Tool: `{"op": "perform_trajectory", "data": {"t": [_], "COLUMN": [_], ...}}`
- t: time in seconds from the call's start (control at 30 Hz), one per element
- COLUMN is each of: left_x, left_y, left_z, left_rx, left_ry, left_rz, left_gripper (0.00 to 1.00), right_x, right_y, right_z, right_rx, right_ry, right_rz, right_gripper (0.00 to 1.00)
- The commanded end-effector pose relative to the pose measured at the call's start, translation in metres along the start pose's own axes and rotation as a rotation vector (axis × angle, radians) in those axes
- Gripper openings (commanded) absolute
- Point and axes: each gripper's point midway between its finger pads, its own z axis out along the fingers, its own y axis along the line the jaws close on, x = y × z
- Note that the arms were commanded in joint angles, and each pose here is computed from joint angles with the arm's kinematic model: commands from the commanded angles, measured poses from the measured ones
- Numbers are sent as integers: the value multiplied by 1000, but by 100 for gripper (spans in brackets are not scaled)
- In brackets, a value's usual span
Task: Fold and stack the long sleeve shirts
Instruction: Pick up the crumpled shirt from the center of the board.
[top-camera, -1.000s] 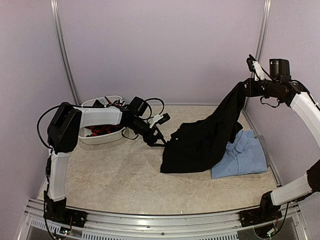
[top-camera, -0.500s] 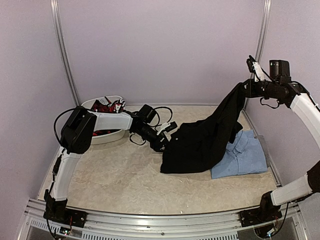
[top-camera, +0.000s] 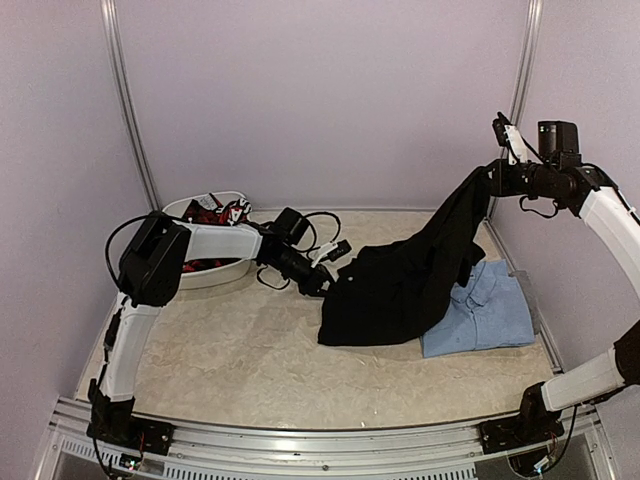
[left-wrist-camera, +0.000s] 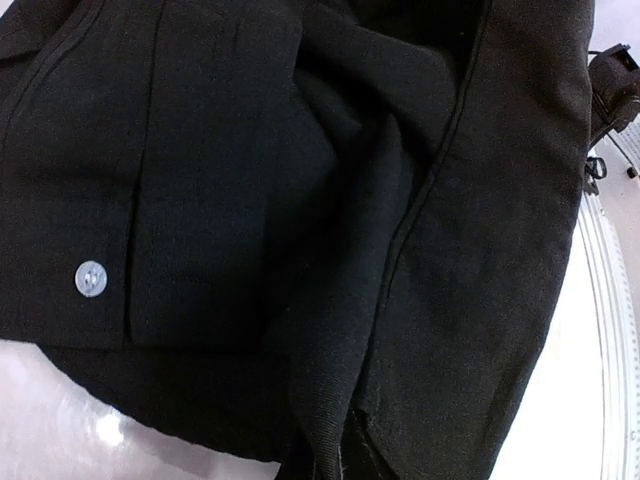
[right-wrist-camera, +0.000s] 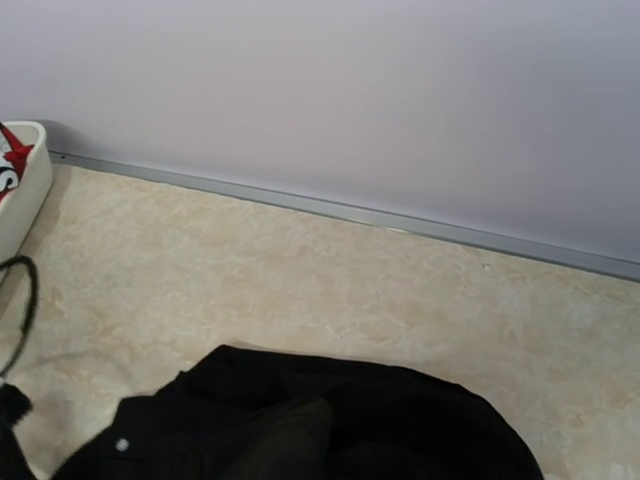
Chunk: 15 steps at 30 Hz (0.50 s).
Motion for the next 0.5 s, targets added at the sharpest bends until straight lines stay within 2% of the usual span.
{"op": "perform_trajectory", "data": {"t": [0.0,0.2,0.27,0.33,0.47], "left_x": [-35,-99,-127,-147,-173], "left_y": [-5,-22,-39,-54,-84], "left_z": [-58,-191,-244,-280,-331], "left_rx": [-116,-415,-523,-619,-729], "left_ry": [-74,-271,-370,-435,-548], "left_rz": [-1,-35,-9,23,43], "left_gripper": [0,0,0,0,0], "right_x": [0,-14,-19,-22,-23], "right_y": [-12,-34,-28,-14,0], "right_z": [-7,-30,-32,-32,-32], "right_rx": [68,233,207,127,49], "right_ry": [-3,-30,-45,-62,-72], "right_rz": [-3,-38,-75,-93,-93], "right_gripper": [0,0,0,0,0]}}
